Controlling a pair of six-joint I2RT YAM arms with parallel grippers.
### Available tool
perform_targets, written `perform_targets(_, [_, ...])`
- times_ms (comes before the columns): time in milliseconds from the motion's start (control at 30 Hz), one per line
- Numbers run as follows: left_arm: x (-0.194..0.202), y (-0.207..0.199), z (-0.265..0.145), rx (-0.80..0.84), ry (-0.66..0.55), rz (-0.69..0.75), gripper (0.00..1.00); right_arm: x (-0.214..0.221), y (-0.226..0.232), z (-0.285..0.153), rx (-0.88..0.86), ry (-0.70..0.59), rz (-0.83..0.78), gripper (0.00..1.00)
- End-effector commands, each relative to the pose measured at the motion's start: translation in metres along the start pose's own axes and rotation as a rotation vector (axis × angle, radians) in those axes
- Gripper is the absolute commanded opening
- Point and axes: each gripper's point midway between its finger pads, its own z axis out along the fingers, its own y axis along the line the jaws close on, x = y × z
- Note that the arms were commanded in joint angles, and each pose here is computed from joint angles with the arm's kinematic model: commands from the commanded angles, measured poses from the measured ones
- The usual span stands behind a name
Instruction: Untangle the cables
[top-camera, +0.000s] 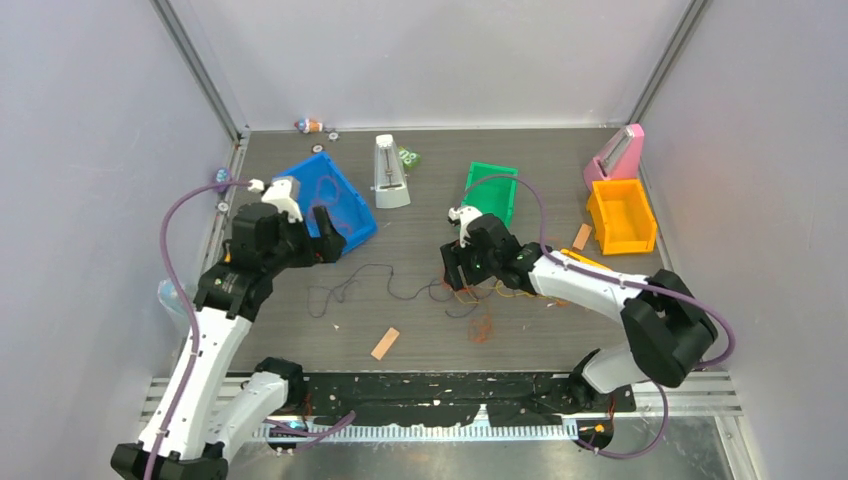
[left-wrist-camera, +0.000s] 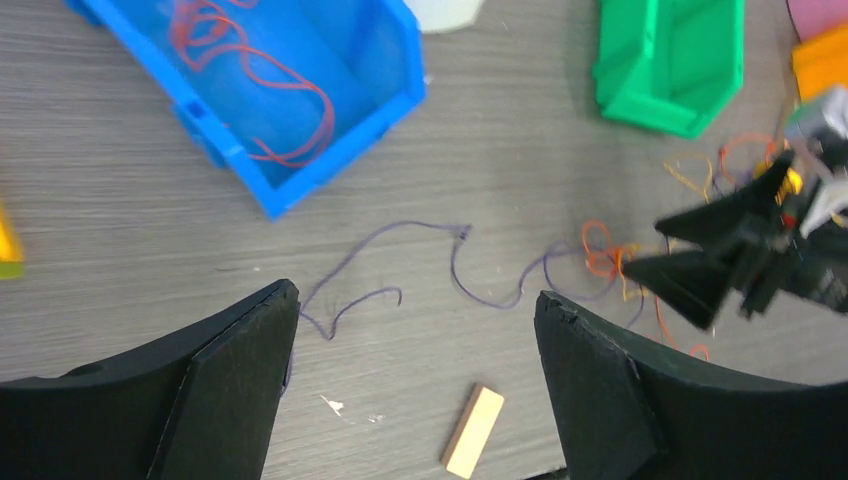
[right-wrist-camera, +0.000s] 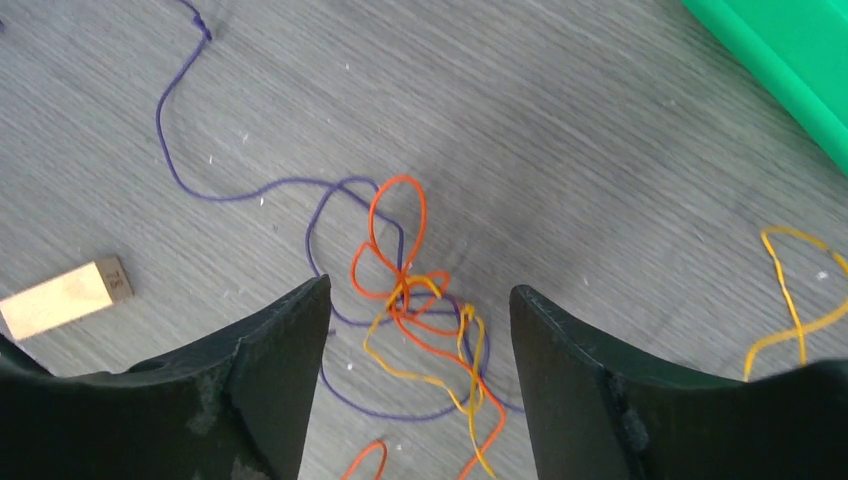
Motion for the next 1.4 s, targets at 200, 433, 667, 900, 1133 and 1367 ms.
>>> perform_targets(200, [0.081,-0.062,0.058,0.175,0.228,0.085,0.89,-0.034,0.015,0.036,-0.053,-0.115,0.048,0.51])
perform_targets(433, [0.122,-0.086,0.086,0.241,0.398,0.199,0.88,-0.029,0.019,0.035,-0.095,-0.160,0.037,0.38])
perform_targets(667, [0.155,-0.092,0.103,0.210,0.586,0.332,0.86,-0.027,0.022,0.031,-0.123,-0.199,0.024,0.35])
perform_targets(900, [0.178,-0.089,0.115,0.154,0.651,0.352,0.82,-0.015,0.021,0.040,-0.125,-0.163,0.036,0.37])
perform_targets(1133, [0.201,-0.093,0.120,0.229,0.715,0.391,0.82,-0.019,0.017,0.033,-0.104,-0.211,0.040,0.21])
perform_targets(1367, [0.195,-0.103,0.131,0.323,0.636,0.535,0.83,-0.020,0.013,0.031,-0.088,-0.229,0.044,0.12])
